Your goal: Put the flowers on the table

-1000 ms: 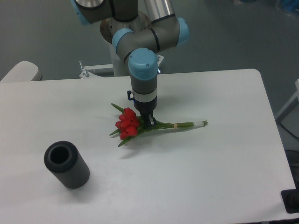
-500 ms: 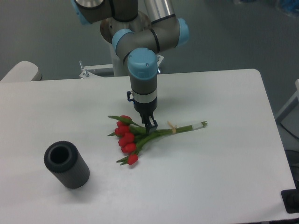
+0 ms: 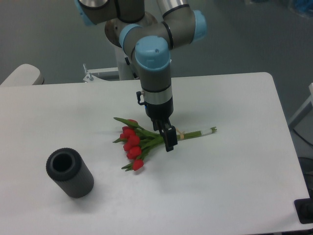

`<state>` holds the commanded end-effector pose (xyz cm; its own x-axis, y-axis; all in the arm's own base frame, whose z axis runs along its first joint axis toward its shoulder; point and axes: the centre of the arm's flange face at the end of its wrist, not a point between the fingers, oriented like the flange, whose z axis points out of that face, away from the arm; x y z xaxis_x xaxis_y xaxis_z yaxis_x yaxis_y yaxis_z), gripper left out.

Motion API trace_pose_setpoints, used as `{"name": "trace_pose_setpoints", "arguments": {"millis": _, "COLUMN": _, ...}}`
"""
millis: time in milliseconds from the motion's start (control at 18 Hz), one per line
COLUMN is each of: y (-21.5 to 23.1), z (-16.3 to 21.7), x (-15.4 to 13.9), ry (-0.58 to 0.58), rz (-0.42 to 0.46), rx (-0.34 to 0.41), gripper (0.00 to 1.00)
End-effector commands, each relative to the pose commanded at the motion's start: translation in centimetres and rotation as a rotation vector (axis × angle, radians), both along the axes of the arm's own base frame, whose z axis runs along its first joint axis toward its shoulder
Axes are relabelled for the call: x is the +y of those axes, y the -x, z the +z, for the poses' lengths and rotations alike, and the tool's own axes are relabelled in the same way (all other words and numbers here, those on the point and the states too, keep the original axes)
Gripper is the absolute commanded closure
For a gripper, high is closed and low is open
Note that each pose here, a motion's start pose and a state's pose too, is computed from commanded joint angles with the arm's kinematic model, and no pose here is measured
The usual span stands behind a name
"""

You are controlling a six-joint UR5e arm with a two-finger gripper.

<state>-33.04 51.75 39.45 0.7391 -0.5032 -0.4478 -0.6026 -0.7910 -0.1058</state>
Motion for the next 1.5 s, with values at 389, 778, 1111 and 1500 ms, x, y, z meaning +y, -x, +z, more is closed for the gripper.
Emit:
{"name": "trace_pose_setpoints", "arguments": {"millis": 389, "y": 1.2, "z": 3.7, "x": 4.2, "ry": -0.124, "rz": 0.096, "rx": -0.017, "gripper": 0.01}}
{"name": "trace_pose_setpoints", "arguments": {"millis": 778, "y": 0.0, "z": 5.7, "x": 8.1, "ry": -0.293, "rz": 0.181, "rx": -0.180, "gripper": 0.01}}
{"name": "trace_pose_setpoints", "arguments": {"millis": 1111, "y": 0.2, "z": 5.6, "x": 8.2, "ry": -0.306, "rz": 0.152, "rx": -0.209, "gripper": 0.00}}
{"name": "trace_pose_setpoints", "arguments": {"millis": 1500, "y": 0.7, "z": 6.0, "x": 7.9, "ry": -0.309, "rz": 0.146, "rx": -0.198, "gripper": 0.00}}
